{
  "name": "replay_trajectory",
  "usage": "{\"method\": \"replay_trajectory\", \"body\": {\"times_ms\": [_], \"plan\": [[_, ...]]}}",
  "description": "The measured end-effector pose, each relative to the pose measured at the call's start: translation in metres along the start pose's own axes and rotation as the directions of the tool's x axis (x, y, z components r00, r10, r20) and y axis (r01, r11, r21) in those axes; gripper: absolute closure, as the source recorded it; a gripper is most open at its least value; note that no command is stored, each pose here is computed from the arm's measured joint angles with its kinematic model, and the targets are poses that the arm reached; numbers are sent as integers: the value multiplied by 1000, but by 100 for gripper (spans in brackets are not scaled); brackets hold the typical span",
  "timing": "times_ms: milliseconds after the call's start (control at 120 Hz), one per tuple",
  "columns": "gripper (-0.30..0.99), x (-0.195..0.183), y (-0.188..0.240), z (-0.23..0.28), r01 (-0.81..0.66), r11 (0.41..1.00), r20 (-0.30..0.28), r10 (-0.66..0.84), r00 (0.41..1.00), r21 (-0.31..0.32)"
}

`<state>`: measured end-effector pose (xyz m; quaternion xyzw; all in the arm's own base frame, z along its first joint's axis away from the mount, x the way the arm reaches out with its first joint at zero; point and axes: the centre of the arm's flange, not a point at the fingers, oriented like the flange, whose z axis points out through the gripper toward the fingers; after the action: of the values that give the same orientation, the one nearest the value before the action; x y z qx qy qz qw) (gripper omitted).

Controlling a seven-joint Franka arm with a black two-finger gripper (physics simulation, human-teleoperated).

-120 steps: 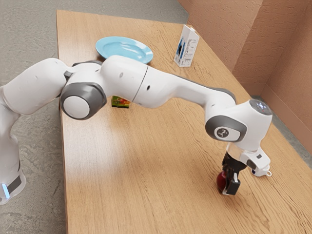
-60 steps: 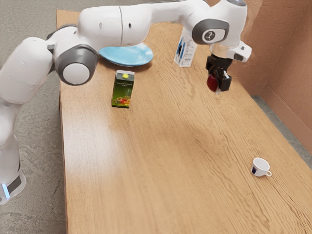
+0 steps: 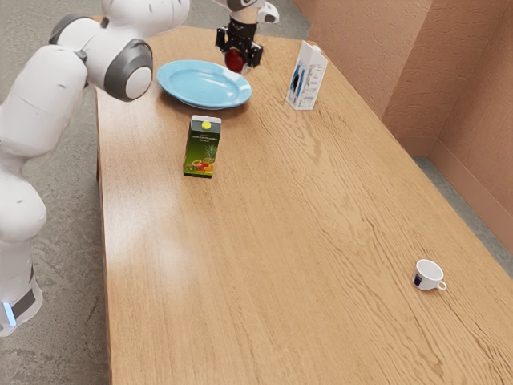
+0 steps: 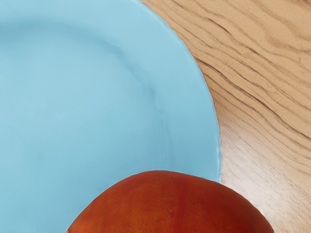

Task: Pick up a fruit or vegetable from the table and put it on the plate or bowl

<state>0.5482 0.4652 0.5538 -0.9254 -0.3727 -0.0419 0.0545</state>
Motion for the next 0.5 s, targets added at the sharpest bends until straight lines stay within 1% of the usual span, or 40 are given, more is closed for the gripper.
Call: {"method": "replay_trajectory", "body": {"times_ms": [67,133,317,333,417,500], "plan": [[35,4,-34,15,45,999,16,-45,999,5],[35,5,-52,22,69,998,22,-69,997,2],[35,7,-62,29,78,997,24,-78,997,-3],[34,7,-62,29,77,997,24,-77,997,-3],[19,7,-63,32,67,998,20,-67,998,-5],[10,8,-68,34,64,998,12,-64,998,-6]]}}
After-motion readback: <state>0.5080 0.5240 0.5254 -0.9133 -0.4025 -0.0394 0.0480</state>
